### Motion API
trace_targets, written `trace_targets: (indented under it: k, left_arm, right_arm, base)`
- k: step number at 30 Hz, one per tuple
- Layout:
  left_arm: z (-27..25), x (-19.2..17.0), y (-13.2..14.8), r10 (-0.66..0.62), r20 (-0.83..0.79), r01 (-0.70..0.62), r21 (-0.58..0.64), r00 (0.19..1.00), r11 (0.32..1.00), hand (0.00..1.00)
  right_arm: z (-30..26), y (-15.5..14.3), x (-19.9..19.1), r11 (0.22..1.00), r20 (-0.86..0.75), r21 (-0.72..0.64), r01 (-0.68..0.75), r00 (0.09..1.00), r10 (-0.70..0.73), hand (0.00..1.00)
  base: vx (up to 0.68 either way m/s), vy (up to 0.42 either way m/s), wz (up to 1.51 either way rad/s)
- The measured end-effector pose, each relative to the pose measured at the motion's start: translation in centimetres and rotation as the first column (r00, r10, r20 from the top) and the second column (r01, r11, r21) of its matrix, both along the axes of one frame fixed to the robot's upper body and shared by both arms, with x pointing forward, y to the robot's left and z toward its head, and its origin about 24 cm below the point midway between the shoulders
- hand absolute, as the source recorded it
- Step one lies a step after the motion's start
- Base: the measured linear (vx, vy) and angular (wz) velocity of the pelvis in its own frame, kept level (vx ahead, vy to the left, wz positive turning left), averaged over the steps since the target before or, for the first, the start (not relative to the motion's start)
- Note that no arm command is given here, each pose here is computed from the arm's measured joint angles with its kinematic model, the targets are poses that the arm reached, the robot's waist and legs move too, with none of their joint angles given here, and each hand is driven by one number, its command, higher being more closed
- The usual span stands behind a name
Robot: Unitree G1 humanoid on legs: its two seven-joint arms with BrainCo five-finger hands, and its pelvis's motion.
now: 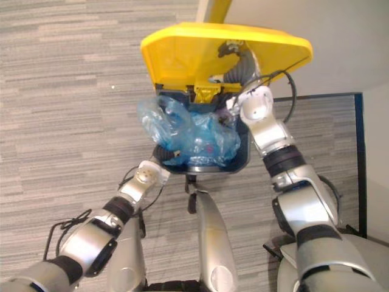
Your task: Gather rubbish on tea table into small bin, then transfer packed bag to large trash can.
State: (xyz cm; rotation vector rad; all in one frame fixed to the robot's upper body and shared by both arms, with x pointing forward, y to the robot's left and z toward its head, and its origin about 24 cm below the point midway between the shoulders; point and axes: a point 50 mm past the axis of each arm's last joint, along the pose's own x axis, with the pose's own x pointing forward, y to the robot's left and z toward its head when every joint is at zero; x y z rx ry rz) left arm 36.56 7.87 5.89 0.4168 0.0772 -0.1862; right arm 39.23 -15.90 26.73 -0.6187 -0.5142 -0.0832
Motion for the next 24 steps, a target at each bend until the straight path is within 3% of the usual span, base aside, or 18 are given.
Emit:
trace_targets:
  k: [8,14,19,24]
  left_arm:
    - [0.6,0.2,1.3,0.020,0.042,-0.021,0.029,0.999,0.999,0.00]
    - [0.8,-1.6,2.7,0.042,0.107,-0.035,-0.065,0.993,0.997,0.00]
    - [-4.8,-6.3,6.4,0.137,-0.066,-0.146,-0.169,0.988,0.975,0.00]
    - [-9.7,-11.5,9.7,0.223,-0.256,-0.277,-0.201,0.941,0.940,0.00]
  right_arm:
    - [-1.4,0.5,0.1,1.000,-0.041,0.004,-0.020,0.999,0.020,0.00]
    - [-7.6,-2.2,-0.5,0.998,-0.197,0.006,0.057,0.979,-0.055,0.00]
    - [-15.7,-4.3,-2.9,0.991,-0.407,-0.016,0.130,0.905,-0.126,0.00]
    - [-20.2,-4.6,-5.3,0.987,-0.512,0.015,0.157,0.850,-0.127,0.00]
  base:
    - [0.02,-0.003,-0.01]
    - [0.00,0.026,0.13]
    - [-0.03,0.024,0.16]
    - [-0.04,0.008,0.13]
